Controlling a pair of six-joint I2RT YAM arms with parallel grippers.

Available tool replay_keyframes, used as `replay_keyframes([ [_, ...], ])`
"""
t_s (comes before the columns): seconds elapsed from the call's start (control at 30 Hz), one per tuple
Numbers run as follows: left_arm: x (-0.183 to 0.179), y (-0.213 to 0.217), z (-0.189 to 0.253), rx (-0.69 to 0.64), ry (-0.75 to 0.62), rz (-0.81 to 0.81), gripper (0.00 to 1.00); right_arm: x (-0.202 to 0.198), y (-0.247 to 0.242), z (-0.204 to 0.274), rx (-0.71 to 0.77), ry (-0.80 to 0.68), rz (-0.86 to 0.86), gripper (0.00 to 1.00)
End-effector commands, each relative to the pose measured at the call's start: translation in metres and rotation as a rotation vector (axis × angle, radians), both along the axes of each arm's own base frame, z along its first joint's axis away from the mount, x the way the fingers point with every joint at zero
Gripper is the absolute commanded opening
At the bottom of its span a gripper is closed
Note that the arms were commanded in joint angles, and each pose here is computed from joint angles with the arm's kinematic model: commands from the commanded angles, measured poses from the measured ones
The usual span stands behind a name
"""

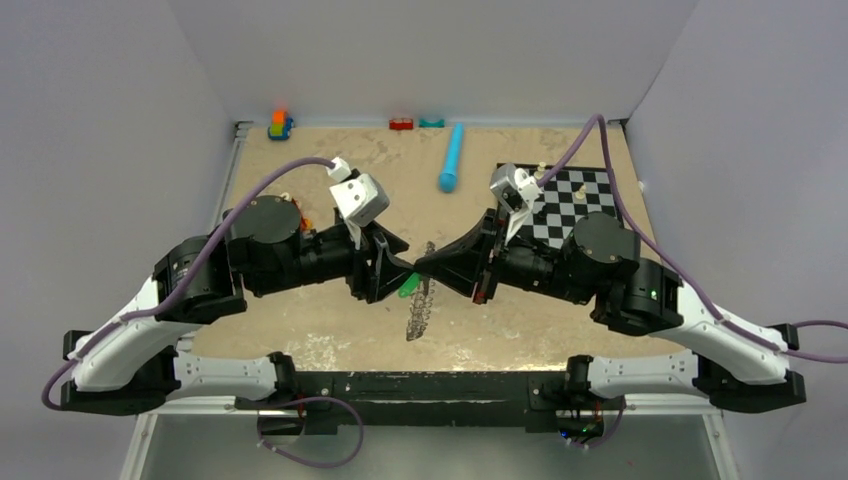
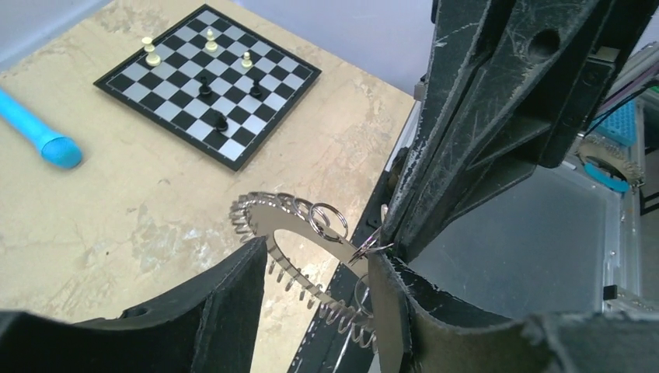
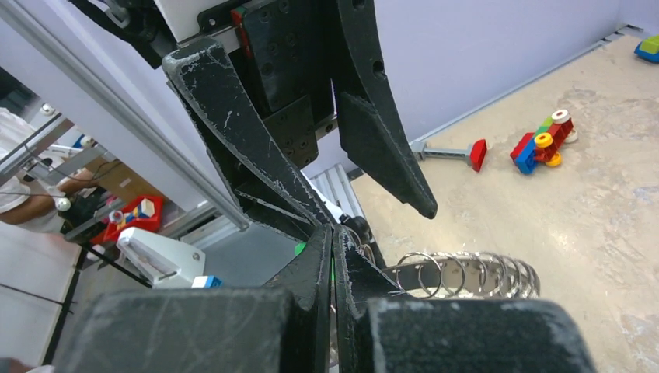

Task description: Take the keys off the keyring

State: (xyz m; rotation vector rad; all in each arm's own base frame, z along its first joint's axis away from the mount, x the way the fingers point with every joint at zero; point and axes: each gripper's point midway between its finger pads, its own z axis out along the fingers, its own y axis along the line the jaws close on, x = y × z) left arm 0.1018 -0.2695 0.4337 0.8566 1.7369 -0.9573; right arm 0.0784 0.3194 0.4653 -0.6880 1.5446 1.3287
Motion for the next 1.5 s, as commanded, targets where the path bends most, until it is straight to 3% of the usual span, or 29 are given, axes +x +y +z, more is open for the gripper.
replay_keyframes([
  [0.0, -0.005, -0.008, 0.033, -0.153, -0.057, -0.039, 0.53, -0.014, -0.002, 0.020, 0.085, -0.020, 0.058, 0.00],
  [0.17, -0.023, -0.009, 0.041, -0.258, -0.098, -0.144, 0.49, -0.018, -0.017, 0.037, 0.161, -0.044, 0.059, 0.00],
  [0.47, -0.051, -0.009, 0.053, -0.411, -0.174, -0.300, 0.51, -0.022, -0.054, 0.074, 0.321, -0.085, 0.028, 0.00],
  [0.83, -0.059, -0.009, 0.072, -0.524, -0.222, -0.343, 0.45, -0.039, -0.064, 0.085, 0.394, -0.153, 0.107, 0.00],
  [1.17, -0.078, -0.007, 0.089, -0.668, -0.274, -0.441, 0.38, -0.034, -0.068, 0.099, 0.459, -0.146, 0.076, 0.00],
  [1.47, -0.073, -0.018, 0.089, -0.675, -0.276, -0.422, 0.33, -0.032, -0.064, 0.100, 0.476, -0.145, 0.073, 0.00],
])
